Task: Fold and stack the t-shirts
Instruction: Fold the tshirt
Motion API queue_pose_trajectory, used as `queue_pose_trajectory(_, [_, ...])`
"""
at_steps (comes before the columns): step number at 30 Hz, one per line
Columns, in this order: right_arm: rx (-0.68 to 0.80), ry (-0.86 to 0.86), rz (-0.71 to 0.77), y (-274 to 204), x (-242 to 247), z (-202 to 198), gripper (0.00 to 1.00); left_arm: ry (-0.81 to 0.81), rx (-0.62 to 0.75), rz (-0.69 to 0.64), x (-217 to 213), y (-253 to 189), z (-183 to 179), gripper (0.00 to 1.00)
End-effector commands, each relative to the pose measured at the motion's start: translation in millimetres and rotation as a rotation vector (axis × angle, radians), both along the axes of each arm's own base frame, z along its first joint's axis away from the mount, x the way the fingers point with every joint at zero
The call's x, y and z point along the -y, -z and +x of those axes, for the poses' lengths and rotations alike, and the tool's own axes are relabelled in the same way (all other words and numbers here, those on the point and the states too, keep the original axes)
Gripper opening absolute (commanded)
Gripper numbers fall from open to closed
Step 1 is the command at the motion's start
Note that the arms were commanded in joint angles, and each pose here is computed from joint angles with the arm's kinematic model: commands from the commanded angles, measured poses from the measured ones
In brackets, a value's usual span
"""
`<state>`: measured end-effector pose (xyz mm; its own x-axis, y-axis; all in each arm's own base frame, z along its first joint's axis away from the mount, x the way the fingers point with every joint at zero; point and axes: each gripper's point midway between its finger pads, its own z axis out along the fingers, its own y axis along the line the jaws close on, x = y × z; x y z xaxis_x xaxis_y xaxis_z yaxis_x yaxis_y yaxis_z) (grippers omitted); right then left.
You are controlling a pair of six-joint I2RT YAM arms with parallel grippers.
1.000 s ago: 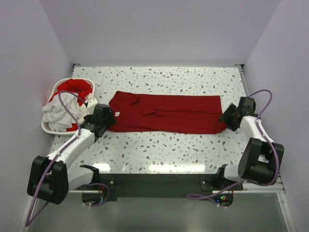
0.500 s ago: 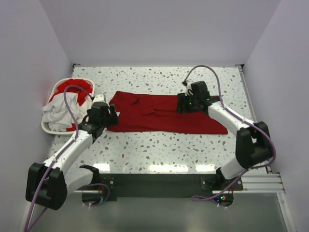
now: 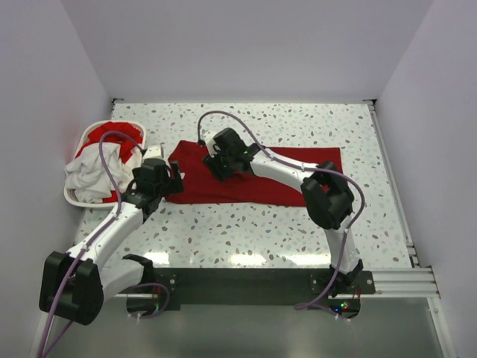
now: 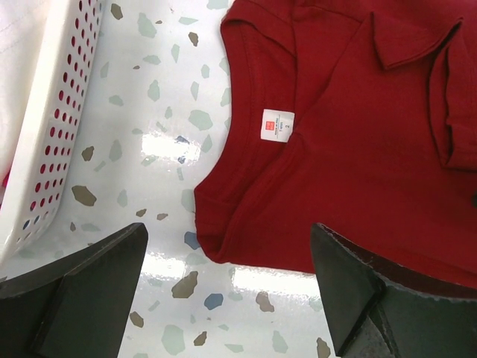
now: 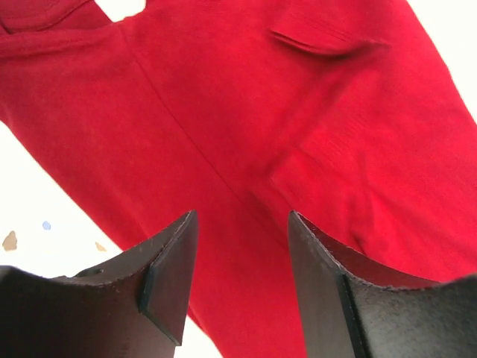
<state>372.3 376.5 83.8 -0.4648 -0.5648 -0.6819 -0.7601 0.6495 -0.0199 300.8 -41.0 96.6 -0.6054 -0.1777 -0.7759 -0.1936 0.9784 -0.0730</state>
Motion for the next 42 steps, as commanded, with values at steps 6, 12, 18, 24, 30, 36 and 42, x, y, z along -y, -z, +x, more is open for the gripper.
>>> queue_pose_trajectory(6, [0.086, 0.03, -0.113, 28, -14, 26, 0.49, -0.001, 0.069, -0.008, 0, -15, 14, 0.95])
queue_pose_trajectory(12, [0.156, 0.095, -0.142, 25, -5, 41, 0.44, 0.005, 0.069, -0.012, 2, -15, 14, 0.95])
queue_pose_trajectory(18, [0.173, 0.111, -0.17, 26, 0, 45, 0.27, 0.01, 0.068, -0.013, 2, -15, 14, 0.95])
queue_pose_trajectory(24, [0.229, 0.147, -0.195, 14, 8, 56, 0.0, 0.018, 0.064, -0.015, 3, -14, 13, 0.95])
queue_pose_trajectory(30, [0.278, 0.289, -0.19, -9, 43, 91, 0.0, 0.023, 0.061, -0.015, 4, -13, 13, 0.95])
queue_pose_trajectory(36, [0.228, 0.481, -0.178, -12, 94, 129, 0.15, 0.032, 0.055, -0.019, 6, -12, 13, 0.96])
queue_pose_trajectory(42, [0.221, 0.496, -0.127, -32, 101, 124, 0.48, 0.044, 0.041, -0.022, 8, -8, 13, 0.96])
